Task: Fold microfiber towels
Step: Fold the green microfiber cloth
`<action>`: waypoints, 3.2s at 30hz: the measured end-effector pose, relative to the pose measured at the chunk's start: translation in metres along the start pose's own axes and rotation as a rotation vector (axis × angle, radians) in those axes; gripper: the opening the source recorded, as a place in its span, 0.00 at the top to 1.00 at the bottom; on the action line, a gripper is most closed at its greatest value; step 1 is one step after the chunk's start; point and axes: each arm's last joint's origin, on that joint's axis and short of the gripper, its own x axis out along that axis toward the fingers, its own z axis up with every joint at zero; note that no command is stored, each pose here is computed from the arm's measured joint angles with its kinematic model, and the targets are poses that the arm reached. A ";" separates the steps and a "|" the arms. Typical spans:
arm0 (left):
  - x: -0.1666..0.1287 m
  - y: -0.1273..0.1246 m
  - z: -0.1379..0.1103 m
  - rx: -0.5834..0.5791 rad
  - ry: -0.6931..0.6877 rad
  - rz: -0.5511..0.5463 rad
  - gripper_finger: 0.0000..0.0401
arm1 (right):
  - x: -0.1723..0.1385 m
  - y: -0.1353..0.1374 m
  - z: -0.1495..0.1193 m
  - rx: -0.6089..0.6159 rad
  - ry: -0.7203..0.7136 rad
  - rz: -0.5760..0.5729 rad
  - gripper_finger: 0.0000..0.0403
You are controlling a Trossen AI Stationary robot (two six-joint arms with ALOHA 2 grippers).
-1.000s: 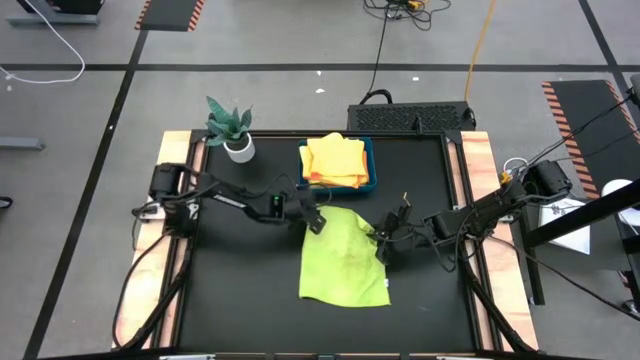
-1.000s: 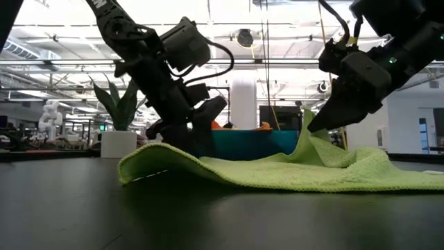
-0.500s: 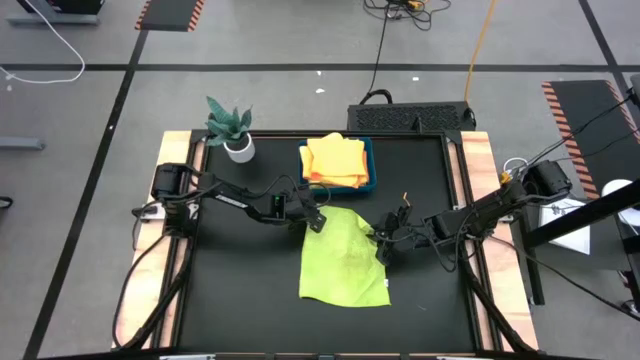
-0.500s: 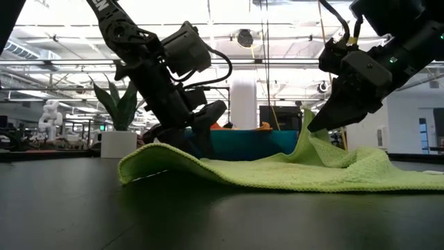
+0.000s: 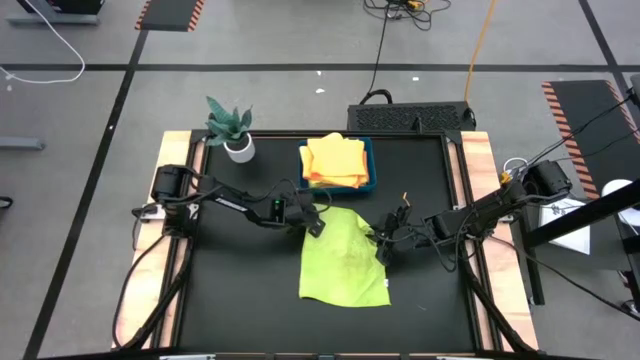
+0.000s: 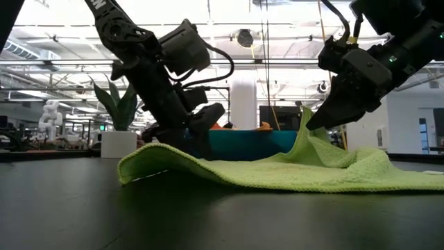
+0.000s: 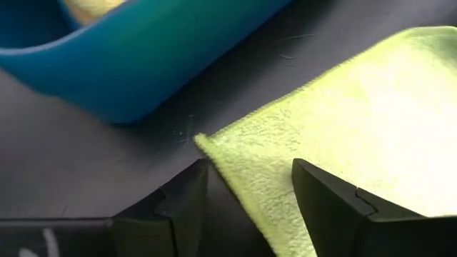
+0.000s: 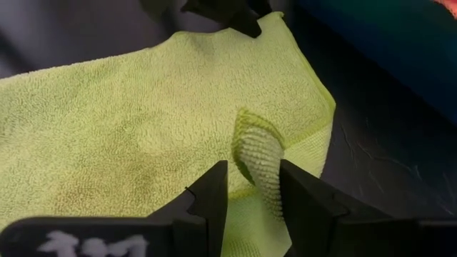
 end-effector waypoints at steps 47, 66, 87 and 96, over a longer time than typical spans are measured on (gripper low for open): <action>-0.024 -0.005 0.009 0.117 -0.015 -0.051 0.73 | -0.028 -0.019 -0.001 -0.131 0.076 -0.146 0.72; -0.001 0.018 0.017 -0.032 0.097 -0.036 0.56 | -0.029 -0.022 -0.007 -0.027 0.161 -0.121 0.69; 0.011 0.020 0.020 0.049 0.060 -0.063 0.73 | -0.033 -0.029 -0.021 -0.039 0.363 -0.115 0.64; 0.010 0.018 0.019 0.137 0.041 -0.055 0.98 | -0.031 -0.044 -0.020 0.036 0.398 -0.222 0.64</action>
